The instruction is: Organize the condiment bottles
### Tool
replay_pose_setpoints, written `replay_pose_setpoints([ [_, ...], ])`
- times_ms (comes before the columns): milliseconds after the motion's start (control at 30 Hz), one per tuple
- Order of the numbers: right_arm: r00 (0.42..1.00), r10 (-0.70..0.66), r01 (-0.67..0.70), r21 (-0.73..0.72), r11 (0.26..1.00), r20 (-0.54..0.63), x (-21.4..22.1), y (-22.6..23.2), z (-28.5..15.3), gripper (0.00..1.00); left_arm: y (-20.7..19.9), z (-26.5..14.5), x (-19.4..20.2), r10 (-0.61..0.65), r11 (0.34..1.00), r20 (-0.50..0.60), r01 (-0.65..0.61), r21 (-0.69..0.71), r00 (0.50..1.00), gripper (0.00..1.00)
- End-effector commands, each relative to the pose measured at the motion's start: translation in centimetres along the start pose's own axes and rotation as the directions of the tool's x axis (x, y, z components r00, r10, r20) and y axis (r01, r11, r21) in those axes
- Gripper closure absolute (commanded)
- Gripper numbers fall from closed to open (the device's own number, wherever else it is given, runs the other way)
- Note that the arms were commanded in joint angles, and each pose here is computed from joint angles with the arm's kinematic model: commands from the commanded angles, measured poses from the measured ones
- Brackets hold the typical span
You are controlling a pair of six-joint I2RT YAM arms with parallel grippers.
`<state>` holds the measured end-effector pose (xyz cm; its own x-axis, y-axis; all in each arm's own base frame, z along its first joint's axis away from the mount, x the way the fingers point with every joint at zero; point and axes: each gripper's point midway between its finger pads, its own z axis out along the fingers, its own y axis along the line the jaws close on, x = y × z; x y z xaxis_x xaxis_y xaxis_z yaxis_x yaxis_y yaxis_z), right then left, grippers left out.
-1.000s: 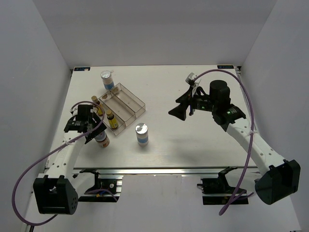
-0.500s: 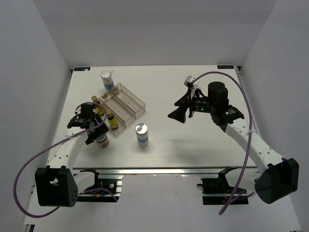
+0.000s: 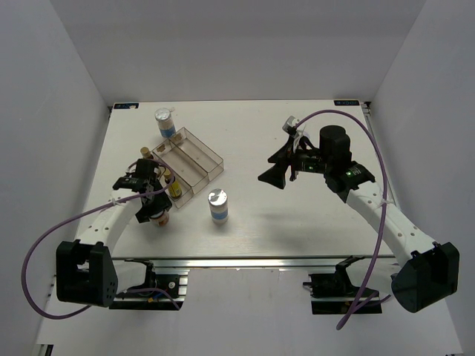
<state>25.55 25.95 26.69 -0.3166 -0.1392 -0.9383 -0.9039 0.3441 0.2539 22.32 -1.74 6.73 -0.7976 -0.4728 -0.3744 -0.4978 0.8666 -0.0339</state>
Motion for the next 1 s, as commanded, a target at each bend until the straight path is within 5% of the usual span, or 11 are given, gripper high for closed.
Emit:
replay_pose_setpoints([
  [0, 1.000, -0.023, 0.023, -0.009, 1.000, 0.017, -0.1, -0.1, 0.0, 0.11, -0.7, -1.2, -1.7, -0.018, 1.000, 0.058, 0.017, 0.019, 0.998, 0.46],
  [67, 1.000, -0.022, 0.023, -0.014, 1.000, 0.016, -0.1, 0.0, 0.1, 0.11, -0.7, -1.3, -1.8, -0.017, 1.000, 0.062, 0.016, 0.017, 0.998, 0.46],
  [200, 1.000, -0.022, 0.022, -0.015, 1.000, 0.016, -0.1, 0.1, 0.0, 0.11, -0.5, -1.1, -1.7, -0.012, 1.000, 0.049, 0.012, -0.003, 0.999, 0.23],
  [300, 1.000, -0.021, 0.021, -0.018, 1.000, 0.015, 0.0, 0.1, 0.0, 0.11, -0.6, -1.0, -2.0, -0.011, 1.000, 0.061, 0.011, -0.001, 0.998, 0.21],
  [400, 1.000, -0.023, 0.023, -0.018, 1.000, 0.017, -0.1, 0.1, 0.0, 0.11, -0.8, -1.0, -2.1, -0.013, 1.000, 0.065, 0.013, 0.007, 0.998, 0.35],
  [567, 1.000, -0.021, 0.021, -0.015, 1.000, 0.015, 0.0, 0.0, 0.1, 0.11, -1.0, -2.2, -2.8, -0.014, 1.000, 0.085, 0.012, 0.027, 0.996, 0.85],
  [633, 1.000, -0.021, 0.021, -0.017, 1.000, 0.015, 0.0, 0.1, 0.1, 0.11, -1.0, -3.2, -3.1, 0.001, 0.999, 0.099, -0.005, 0.038, 0.995, 0.97],
  [967, 1.000, -0.021, 0.021, -0.017, 1.000, 0.015, 0.0, 0.0, 0.1, 0.11, -2.6, -12.4, -6.2, 0.118, 0.974, 0.230, -0.158, 0.164, 0.966, 1.00],
])
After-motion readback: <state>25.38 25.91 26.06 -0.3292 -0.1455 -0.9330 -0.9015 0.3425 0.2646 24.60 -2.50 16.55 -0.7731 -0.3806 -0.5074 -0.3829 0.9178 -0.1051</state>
